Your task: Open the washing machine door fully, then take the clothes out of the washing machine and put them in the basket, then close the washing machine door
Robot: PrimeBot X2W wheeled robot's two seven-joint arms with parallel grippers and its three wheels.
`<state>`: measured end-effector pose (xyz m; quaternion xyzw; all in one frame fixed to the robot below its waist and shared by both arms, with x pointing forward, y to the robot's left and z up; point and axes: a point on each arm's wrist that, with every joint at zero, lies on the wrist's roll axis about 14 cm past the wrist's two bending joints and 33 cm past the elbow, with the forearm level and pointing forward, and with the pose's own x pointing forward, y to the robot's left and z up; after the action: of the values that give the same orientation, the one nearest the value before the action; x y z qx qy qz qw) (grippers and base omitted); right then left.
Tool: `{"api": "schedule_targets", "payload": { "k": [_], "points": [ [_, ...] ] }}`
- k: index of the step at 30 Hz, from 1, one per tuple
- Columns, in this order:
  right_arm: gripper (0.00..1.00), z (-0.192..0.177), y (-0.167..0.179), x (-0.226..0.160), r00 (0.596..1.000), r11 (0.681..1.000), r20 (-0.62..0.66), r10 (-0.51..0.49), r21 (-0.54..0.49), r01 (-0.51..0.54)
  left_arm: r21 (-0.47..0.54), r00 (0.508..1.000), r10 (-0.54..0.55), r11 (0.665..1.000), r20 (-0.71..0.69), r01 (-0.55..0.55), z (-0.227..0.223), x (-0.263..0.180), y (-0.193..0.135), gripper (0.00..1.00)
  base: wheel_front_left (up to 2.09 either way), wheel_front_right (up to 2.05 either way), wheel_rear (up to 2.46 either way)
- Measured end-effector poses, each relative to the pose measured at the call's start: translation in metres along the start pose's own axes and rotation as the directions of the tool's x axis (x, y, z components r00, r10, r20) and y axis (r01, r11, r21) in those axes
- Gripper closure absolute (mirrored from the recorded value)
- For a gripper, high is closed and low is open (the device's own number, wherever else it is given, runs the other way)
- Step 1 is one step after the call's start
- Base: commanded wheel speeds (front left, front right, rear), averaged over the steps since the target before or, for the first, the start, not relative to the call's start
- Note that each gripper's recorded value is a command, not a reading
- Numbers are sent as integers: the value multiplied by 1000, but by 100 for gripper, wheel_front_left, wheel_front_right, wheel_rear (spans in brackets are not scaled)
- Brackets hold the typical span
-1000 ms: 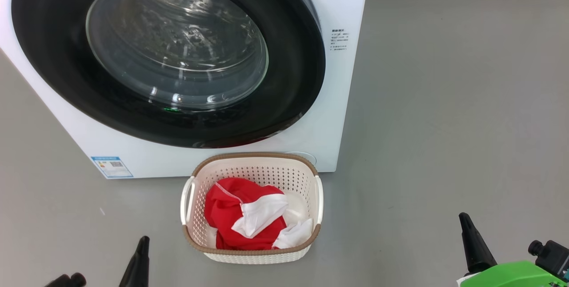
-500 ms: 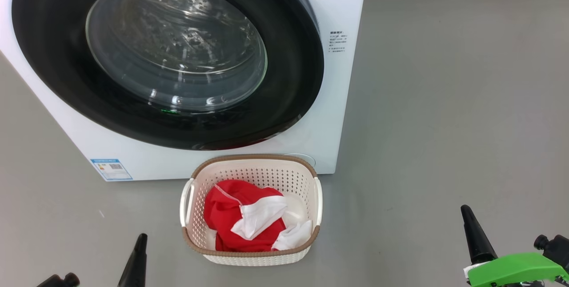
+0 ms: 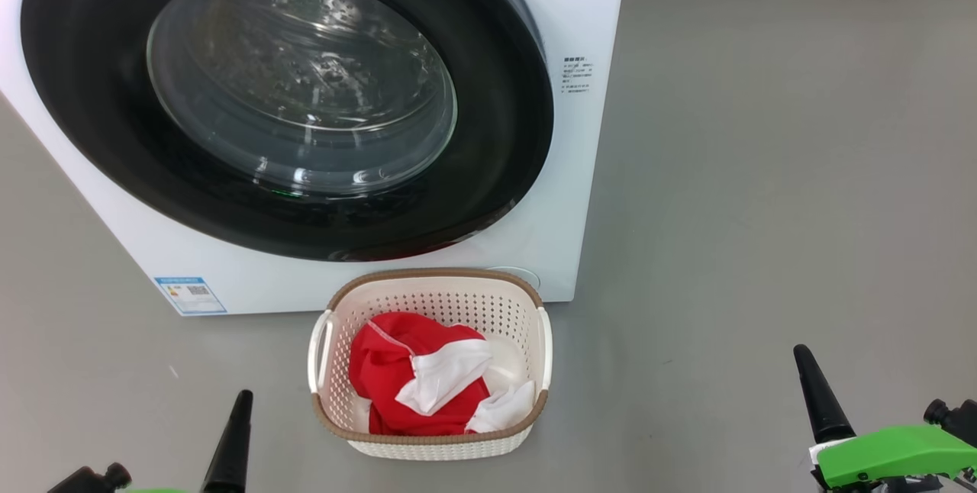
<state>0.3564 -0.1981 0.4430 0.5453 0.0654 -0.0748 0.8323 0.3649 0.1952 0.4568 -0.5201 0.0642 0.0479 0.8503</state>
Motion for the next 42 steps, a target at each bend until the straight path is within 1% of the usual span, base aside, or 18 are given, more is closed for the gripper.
{"api": "schedule_targets", "payload": {
  "k": [12,18,22,34,42],
  "points": [
    [100,5,8,4,1000,994,7,23,111,-24,-119,1000,-7,993,-6,7,0,1,-3,100,0,0,0],
    [100,6,10,4,1000,985,4,29,169,-30,-185,1000,-18,983,-7,16,0,2,-6,100,0,0,0],
    [100,9,17,7,999,978,4,50,202,-50,-223,999,-34,974,-5,32,2,4,-12,100,0,0,0],
    [100,15,26,10,996,946,10,83,312,-82,-345,998,-58,937,-9,51,2,6,-18,100,0,0,0],
    [100,18,29,9,995,919,12,95,384,-92,-428,997,-82,901,0,74,5,8,-25,100,0,0,0]
  ]
}}
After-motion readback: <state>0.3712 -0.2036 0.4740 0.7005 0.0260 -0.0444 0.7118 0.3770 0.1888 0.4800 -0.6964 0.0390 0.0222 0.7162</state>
